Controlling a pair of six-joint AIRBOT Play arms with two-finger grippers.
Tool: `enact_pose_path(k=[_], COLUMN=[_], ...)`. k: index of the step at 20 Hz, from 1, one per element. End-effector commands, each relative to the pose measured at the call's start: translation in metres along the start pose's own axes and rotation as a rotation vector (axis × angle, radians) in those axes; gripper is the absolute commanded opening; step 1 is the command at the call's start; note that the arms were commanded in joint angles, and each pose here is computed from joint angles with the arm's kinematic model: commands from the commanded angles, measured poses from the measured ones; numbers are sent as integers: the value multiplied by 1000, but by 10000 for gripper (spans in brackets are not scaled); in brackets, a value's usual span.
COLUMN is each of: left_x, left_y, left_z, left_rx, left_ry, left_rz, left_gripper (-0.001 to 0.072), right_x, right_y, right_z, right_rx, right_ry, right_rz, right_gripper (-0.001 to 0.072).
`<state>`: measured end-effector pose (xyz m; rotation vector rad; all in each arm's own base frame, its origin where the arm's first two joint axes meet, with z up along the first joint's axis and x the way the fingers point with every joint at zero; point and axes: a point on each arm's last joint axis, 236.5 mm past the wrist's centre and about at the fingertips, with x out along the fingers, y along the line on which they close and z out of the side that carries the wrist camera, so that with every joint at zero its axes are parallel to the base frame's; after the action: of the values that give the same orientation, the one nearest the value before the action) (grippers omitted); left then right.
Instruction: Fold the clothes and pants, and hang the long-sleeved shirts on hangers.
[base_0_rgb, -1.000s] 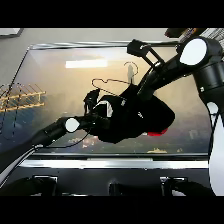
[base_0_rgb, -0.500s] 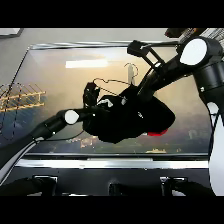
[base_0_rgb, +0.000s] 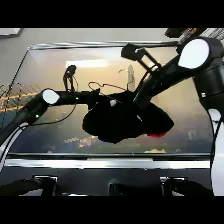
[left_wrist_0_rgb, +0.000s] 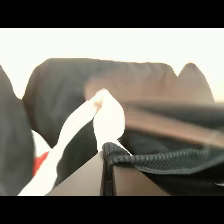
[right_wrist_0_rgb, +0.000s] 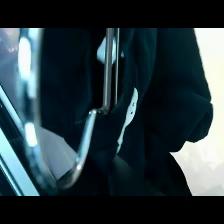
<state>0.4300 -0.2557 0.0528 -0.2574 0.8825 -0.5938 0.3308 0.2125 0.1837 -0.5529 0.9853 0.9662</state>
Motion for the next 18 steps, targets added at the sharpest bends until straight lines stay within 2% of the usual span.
enact_pose_path(k=[1, 7, 18], left_x=[-11, -15, -23], left_y=[16, 33, 25], left_z=[11, 13, 36], left_rx=[-36, -62, -51], left_ry=[-3, -3, -51], left_rz=[10, 31, 20], left_gripper=[21, 21, 21], right_x=[5, -3, -8], right_y=[10, 21, 28], right_z=[-3, -10, -11], right_rx=[-18, 20, 65], right_ry=[59, 78, 75], right_rz=[-28, -8, 7], right_gripper=[28, 28, 27])
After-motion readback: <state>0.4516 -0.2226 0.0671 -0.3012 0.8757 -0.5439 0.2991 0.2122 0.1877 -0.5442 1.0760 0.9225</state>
